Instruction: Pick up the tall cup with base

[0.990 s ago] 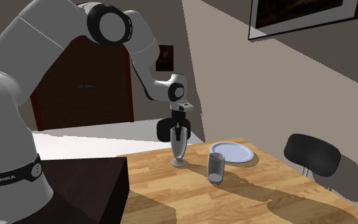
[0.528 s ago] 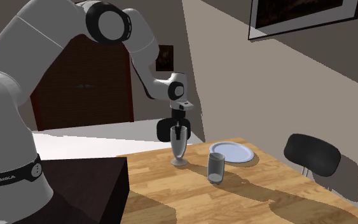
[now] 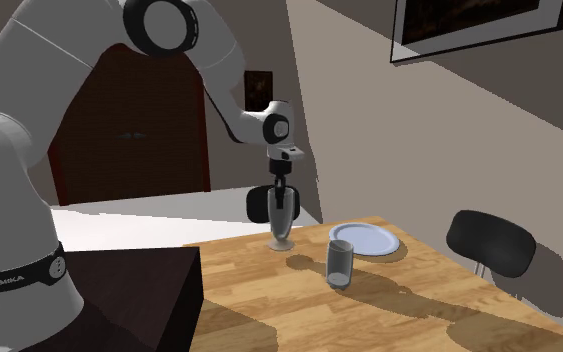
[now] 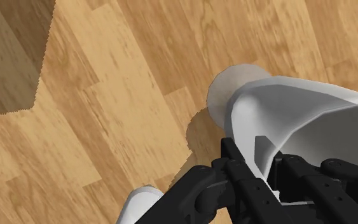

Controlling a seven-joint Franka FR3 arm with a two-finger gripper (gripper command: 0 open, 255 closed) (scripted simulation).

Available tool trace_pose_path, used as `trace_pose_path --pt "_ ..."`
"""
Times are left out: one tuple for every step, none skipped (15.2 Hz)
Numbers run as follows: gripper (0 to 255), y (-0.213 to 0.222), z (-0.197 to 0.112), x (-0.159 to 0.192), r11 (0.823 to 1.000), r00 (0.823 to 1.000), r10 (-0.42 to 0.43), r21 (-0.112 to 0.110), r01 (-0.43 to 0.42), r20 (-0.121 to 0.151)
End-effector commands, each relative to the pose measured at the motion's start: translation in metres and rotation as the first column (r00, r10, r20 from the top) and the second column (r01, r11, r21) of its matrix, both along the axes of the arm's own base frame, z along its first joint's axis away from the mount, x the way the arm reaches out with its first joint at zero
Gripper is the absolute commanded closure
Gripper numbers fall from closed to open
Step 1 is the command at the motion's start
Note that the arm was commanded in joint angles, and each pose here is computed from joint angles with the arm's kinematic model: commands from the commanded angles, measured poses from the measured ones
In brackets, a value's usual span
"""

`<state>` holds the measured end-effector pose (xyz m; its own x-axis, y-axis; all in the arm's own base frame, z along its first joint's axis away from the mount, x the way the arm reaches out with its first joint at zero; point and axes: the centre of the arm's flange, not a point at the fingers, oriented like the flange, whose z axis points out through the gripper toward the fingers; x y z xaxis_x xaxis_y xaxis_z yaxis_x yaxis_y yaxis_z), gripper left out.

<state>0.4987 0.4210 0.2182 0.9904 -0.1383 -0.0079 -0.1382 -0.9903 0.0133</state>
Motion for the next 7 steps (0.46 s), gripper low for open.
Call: trace_pose_path --pt "255 -0.001 0.011 0.0 1.0 1.0 0.0 0.0 0.0 0.001" --pt "255 -0.001 0.016 0.0 1.0 1.0 0.0 0.0 0.0 0.001" --pt "255 -0.001 0.022 0.0 1.0 1.0 0.0 0.0 0.0 0.001" --pt "255 -0.001 0.027 0.0 1.0 1.0 0.0 0.0 0.0 0.001" --pt "255 -0.001 0.032 0.0 1.0 1.0 0.0 0.0 0.0 0.001" --pt "255 -0.001 0.033 0.0 1.0 1.0 0.0 0.0 0.0 0.001" --pt "255 -0.001 0.033 0.0 1.0 1.0 0.0 0.0 0.0 0.001"
